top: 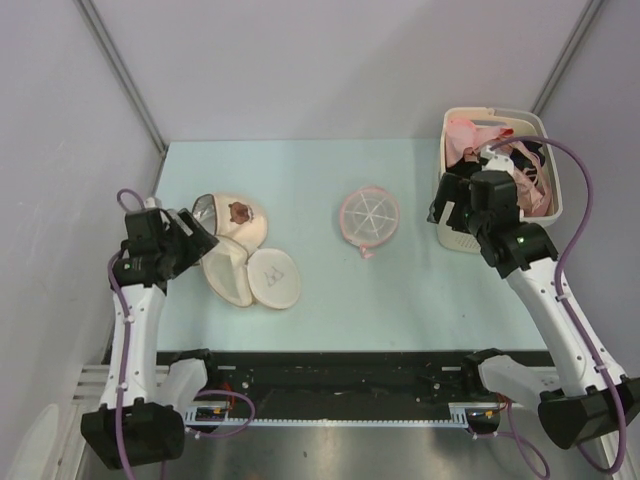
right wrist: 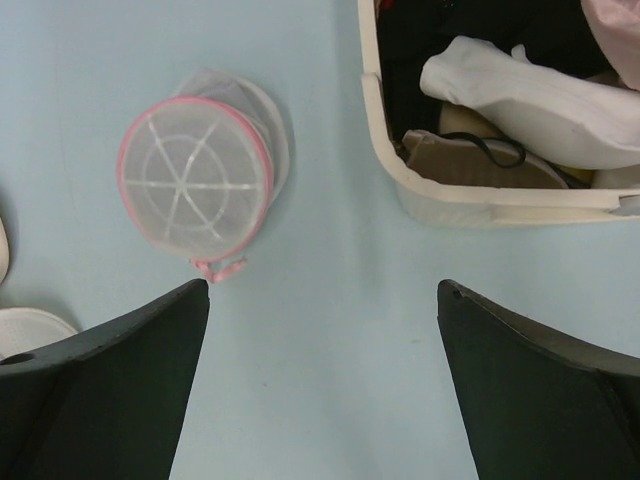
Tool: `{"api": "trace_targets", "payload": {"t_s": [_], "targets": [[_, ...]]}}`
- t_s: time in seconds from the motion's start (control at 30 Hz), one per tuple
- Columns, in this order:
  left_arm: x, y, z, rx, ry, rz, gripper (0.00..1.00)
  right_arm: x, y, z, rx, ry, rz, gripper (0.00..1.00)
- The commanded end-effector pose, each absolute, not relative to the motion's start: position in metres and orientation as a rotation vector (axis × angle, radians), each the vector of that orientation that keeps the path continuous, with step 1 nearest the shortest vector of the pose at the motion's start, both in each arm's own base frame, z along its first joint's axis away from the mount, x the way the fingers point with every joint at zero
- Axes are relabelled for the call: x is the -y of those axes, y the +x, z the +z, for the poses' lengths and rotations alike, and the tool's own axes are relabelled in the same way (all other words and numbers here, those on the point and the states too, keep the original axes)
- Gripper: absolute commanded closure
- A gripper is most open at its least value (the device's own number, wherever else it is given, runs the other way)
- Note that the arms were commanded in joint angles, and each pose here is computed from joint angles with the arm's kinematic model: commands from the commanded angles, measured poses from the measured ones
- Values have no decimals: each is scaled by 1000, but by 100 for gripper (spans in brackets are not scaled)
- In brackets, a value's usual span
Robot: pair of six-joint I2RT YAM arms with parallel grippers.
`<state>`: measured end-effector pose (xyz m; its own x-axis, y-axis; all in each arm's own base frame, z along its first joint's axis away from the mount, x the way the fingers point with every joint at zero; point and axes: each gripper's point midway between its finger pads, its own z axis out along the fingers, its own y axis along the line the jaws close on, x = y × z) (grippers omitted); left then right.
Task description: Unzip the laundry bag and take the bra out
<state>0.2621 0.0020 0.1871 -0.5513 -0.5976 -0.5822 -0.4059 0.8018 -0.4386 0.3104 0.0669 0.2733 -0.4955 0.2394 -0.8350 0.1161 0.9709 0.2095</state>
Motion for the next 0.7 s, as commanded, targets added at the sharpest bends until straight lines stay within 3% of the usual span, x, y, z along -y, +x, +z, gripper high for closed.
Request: {"api": "trace_targets", "payload": {"t_s": [0.0,0.03,0.27,0.4,0.67], "targets": [[-10,253,242,-2016,-711,-300,7,-71,303,274,-2102,242,129,0],[-12,250,253,-1970,-705,-291,0,-76,301,274,-2103,229,137,0],[-5,239,307,-1841,-579,-317,0,-95,293,266,-2141,163,139,1],[26,236,314,-1846,-396,-451,0,-101,288,255,-2173,148,93,0],[48,234,294,-1888,-326,-557,0,-106,288,243,-2179,160,54,0]]}}
